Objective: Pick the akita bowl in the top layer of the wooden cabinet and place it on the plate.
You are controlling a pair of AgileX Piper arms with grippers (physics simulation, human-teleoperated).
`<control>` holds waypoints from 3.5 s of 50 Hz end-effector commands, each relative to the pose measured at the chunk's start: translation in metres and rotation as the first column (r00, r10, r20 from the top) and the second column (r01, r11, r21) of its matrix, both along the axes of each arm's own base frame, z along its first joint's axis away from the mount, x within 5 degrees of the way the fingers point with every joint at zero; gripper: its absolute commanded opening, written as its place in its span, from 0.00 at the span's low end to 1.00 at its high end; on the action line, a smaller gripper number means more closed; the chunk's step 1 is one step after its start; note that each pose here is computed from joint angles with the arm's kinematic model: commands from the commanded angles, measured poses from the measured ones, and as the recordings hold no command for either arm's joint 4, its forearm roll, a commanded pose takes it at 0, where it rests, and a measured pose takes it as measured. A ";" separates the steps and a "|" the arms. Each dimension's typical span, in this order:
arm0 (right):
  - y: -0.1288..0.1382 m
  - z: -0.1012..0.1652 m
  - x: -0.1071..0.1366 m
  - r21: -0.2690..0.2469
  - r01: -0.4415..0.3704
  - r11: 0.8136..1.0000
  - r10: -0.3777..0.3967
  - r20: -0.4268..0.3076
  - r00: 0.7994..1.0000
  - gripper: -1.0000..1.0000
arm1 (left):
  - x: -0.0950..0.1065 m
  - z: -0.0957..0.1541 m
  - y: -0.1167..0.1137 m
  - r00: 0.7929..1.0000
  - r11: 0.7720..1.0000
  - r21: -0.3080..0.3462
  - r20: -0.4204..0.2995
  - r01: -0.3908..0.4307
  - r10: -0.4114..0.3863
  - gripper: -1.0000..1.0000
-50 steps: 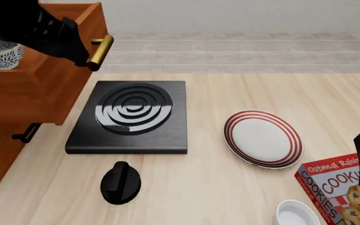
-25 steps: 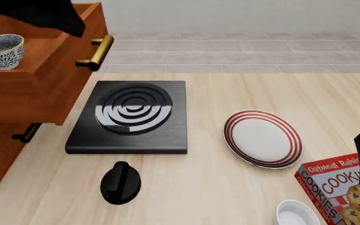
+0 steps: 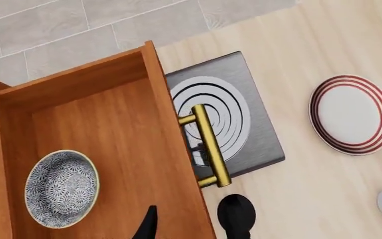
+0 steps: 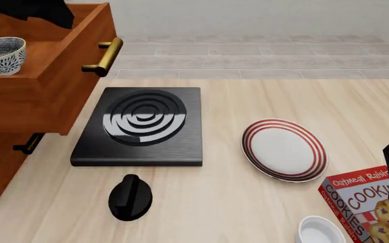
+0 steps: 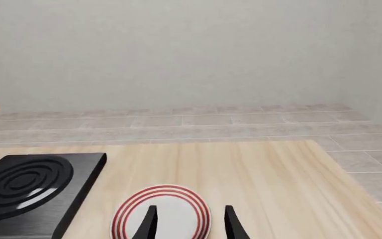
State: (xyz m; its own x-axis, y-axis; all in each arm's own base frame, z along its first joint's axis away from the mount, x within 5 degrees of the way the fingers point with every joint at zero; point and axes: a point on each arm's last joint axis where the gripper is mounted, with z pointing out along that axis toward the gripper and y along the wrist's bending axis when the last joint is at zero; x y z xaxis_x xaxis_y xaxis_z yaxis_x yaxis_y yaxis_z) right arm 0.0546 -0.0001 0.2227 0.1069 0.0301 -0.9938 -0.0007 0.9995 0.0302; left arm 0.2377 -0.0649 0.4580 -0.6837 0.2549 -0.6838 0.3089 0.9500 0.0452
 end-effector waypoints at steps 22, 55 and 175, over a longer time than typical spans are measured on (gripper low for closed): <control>0.000 0.000 0.000 -0.005 0.001 1.000 -0.001 -0.002 1.000 1.00 | 0.028 -0.018 0.032 0.991 0.992 0.040 -0.063 -0.116 0.119 1.00; 0.000 -0.001 0.000 -0.006 0.002 1.000 -0.002 -0.003 1.000 1.00 | 0.055 -0.034 0.069 0.972 0.976 0.089 -0.109 -0.198 0.207 1.00; 0.000 -0.002 0.000 -0.004 0.004 1.000 -0.004 -0.010 1.000 1.00 | 0.093 -0.069 0.095 0.932 0.957 0.102 -0.218 -0.272 0.288 1.00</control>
